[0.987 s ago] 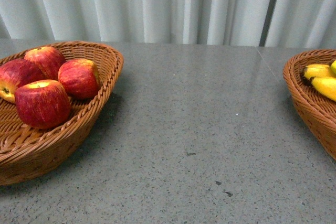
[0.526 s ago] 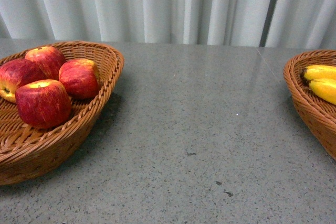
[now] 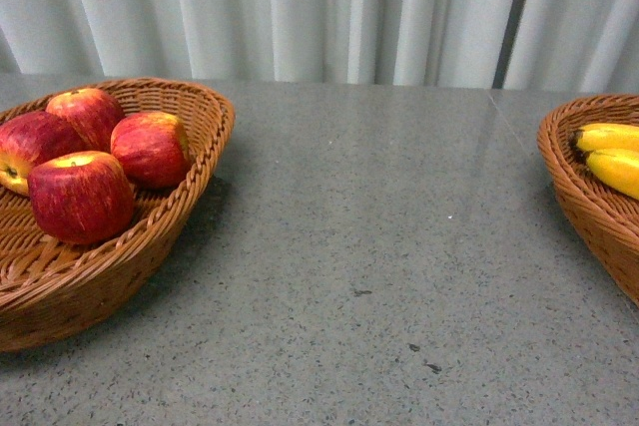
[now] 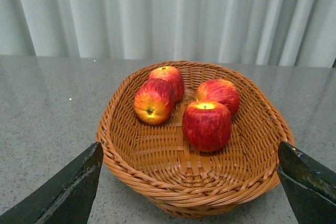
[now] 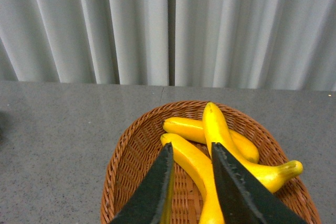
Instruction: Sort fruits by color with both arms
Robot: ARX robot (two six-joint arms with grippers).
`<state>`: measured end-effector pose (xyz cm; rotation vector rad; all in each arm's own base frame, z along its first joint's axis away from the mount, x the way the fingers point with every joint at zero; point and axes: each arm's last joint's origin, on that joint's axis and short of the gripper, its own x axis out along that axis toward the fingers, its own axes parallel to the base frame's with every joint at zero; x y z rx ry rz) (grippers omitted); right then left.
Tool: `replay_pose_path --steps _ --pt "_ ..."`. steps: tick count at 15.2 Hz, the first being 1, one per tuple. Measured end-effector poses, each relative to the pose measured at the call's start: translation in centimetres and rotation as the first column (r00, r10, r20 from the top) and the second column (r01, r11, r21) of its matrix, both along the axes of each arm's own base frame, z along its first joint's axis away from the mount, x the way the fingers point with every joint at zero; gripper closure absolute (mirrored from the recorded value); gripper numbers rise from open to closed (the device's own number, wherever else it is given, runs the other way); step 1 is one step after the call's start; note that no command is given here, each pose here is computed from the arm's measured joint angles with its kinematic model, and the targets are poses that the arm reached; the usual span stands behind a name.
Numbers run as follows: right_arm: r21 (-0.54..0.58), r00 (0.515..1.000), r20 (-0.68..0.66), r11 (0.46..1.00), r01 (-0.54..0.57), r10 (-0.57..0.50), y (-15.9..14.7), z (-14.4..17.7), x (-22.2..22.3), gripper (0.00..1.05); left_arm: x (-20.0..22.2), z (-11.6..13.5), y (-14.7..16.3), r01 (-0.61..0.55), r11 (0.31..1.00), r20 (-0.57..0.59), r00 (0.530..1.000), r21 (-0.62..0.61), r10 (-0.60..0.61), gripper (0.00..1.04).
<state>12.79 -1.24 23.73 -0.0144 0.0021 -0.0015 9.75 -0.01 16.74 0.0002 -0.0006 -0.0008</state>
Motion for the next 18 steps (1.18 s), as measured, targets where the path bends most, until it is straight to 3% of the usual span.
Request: replay_pose_path --steps 2,4,16,18 --pt "0.001 1.000 0.011 1.000 0.008 -0.008 0.8 -1.2 -0.4 1.03 0.0 0.0 0.0 0.000 1.000 0.000 1.000 0.000 0.000 0.07" --pt "0.004 1.000 -0.005 1.000 -0.028 0.028 1.4 -2.5 -0.7 1.03 0.0 0.0 0.0 0.000 1.000 0.000 1.000 0.000 0.000 0.07" --pt "0.005 1.000 -0.031 1.000 -0.001 0.001 1.2 -6.1 -2.3 1.03 0.0 0.0 0.0 0.000 1.000 0.000 1.000 0.000 0.000 0.07" --pt "0.005 1.000 0.013 1.000 -0.002 0.002 1.2 -6.6 -3.1 1.03 0.0 0.0 0.0 0.000 1.000 0.000 1.000 0.000 0.000 0.07"
